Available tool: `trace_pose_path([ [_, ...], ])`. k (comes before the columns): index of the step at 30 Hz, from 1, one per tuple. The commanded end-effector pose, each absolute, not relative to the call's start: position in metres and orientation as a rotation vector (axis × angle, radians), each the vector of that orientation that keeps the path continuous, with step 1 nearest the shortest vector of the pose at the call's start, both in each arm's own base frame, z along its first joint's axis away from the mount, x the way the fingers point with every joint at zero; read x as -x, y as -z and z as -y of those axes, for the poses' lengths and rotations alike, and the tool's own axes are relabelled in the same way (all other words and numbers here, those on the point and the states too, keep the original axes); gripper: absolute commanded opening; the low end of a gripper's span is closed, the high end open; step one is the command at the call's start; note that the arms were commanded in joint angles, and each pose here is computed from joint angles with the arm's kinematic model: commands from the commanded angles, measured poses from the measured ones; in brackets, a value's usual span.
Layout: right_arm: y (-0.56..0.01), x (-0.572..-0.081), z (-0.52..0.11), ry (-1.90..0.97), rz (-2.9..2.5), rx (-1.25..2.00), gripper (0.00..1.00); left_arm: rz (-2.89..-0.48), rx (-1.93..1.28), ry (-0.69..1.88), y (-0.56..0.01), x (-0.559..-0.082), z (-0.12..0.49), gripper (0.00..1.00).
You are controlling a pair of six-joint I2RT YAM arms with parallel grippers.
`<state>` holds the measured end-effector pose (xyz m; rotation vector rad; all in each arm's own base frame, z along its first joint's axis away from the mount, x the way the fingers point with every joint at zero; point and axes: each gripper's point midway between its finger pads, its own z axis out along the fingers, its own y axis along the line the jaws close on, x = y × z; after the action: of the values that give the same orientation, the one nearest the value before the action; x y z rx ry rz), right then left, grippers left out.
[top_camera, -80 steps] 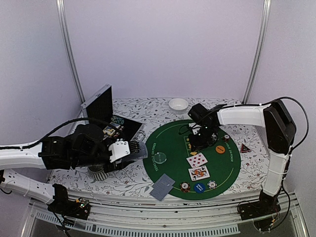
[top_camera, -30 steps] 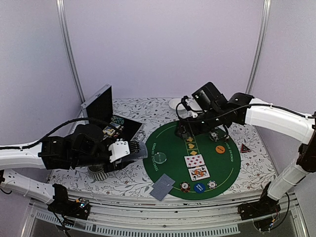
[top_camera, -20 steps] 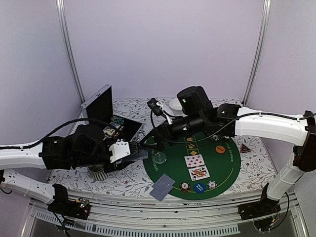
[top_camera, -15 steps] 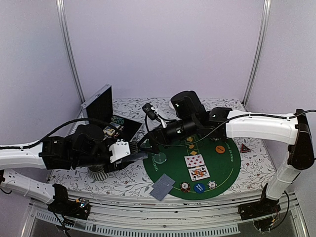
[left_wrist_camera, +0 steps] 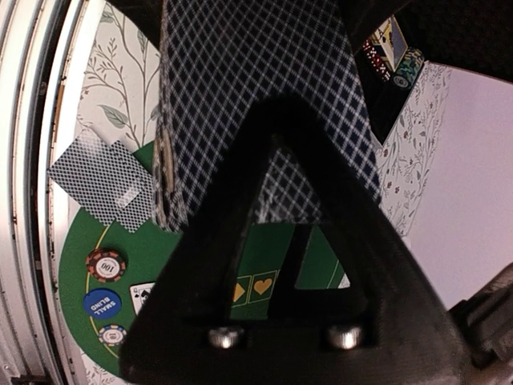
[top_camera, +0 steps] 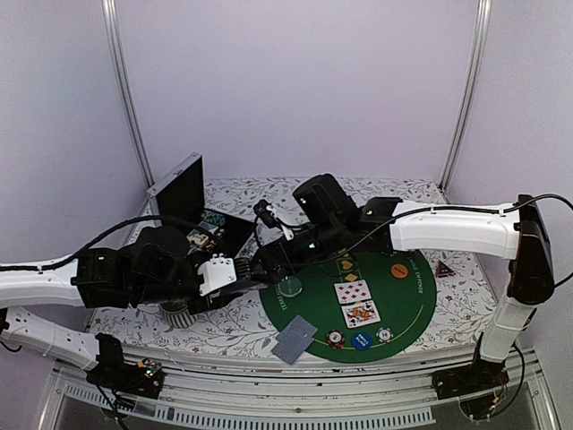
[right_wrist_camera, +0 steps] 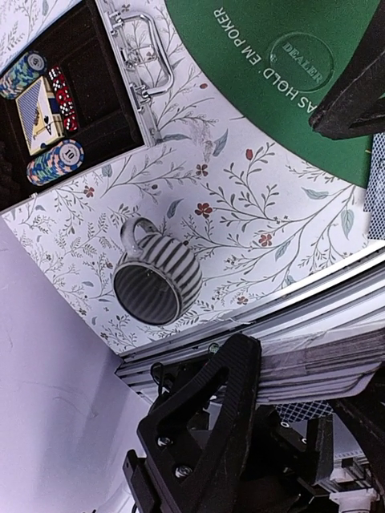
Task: Distribute texas hold em gaming equipment
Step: Pick up the poker card from the face-down deck piles.
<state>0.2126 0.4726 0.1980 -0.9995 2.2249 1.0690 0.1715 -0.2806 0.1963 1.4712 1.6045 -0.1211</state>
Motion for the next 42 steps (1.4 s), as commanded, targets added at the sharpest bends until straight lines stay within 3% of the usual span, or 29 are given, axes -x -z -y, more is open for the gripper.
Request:
trace_pose_path([
  [1,-0.205,-0.218,-0.448,-0.953,-2.260,0.946,0.98,-1.584,-1.434,0.129,-0.205,-0.175,0.281,0.53],
  [6,-0.213,-0.207,-0.452,-1.030,-2.248,0.992,0.84,-1.588,-1.432,0.125,-0.205,-0.176,0.281,0.53],
  [15,-0.234,-0.188,-0.461,-1.198,-2.203,1.054,0.34,-1.587,-1.434,0.124,-0.204,-0.176,0.281,0.53],
  [23,-0.243,-0.196,-0.442,-1.116,-2.244,0.981,0.05,-1.585,-1.430,0.129,-0.206,-0.175,0.281,0.53],
  [35,-0.266,-0.220,-0.381,-0.924,-2.277,0.821,0.02,-1.586,-1.429,0.128,-0.206,-0.175,0.280,0.53],
  [42,-0.230,-0.292,-0.254,-0.362,-2.450,0.406,0.02,-1.587,-1.431,0.126,-0.205,-0.176,0.281,0.53],
])
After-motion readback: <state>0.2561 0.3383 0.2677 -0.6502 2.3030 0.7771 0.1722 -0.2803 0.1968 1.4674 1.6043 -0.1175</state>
